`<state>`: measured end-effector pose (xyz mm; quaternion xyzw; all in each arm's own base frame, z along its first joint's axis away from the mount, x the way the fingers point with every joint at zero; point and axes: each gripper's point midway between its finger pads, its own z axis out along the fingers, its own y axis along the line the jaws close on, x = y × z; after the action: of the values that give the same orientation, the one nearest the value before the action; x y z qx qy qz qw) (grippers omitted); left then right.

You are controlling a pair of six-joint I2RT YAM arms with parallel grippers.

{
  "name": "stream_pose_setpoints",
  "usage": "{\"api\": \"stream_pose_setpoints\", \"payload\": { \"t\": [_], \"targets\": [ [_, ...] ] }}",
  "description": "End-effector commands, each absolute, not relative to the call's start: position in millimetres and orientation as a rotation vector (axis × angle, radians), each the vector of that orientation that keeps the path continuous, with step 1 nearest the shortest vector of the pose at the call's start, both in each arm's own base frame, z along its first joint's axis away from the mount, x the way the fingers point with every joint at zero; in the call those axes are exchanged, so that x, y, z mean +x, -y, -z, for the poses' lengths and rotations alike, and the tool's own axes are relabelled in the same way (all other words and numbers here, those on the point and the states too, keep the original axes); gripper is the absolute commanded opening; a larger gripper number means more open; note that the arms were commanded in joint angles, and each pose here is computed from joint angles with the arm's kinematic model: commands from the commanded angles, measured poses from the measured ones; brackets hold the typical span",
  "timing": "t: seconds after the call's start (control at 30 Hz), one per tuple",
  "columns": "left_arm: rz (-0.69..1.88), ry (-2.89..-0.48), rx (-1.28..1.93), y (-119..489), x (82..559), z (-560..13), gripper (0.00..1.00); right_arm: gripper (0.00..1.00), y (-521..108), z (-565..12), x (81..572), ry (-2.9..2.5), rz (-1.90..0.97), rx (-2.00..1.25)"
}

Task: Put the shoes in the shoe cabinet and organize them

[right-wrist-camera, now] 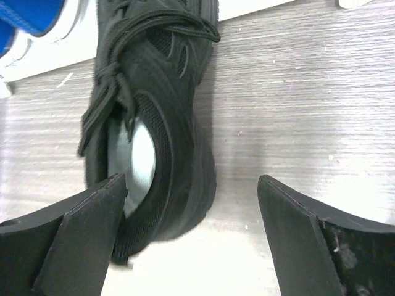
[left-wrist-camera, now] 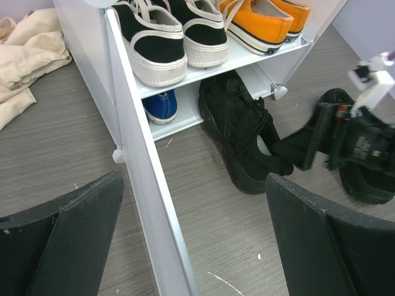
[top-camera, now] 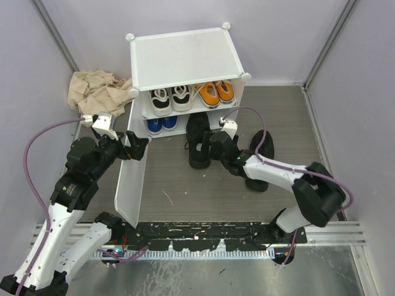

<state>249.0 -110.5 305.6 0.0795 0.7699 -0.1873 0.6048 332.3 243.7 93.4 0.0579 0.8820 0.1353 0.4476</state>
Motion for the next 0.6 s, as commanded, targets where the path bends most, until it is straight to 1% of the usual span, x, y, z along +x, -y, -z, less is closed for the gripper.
{"api": "stream_pose_setpoints", "payload": {
  "t": [0.0, 0.07, 0.2, 0.4, 0.57],
  "targets": [
    [0.314, -2.065, 0.235, 95.4, 233.7, -226.2, 0.98, 0.93, -248.8, -138.2, 309.0, -2.093, -0.459, -0.007],
    [0.315, -2.067, 0.235, 95.4, 233.5, -225.7, 0.98, 0.95, -251.4, -142.2, 296.8, -2.094, -0.484, -0.092],
    [0.309, -2.063, 0.232, 94.5, 233.8, -226.8, 0.98, 0.95, -256.8, -128.8, 283.9, -2.108, -0.486, -0.227],
    [0.311, -2.063, 0.232, 94.6, 233.3, -226.6, 0.98, 0.95, -266.6, -107.3, 293.0, -2.108, -0.465, -0.257],
    [0.32, -2.058, 0.235, 95.5, 232.0, -227.5, 0.98, 0.93, -278.5, -106.5, 304.2, -2.044, -0.473, -0.243]
  ]
}}
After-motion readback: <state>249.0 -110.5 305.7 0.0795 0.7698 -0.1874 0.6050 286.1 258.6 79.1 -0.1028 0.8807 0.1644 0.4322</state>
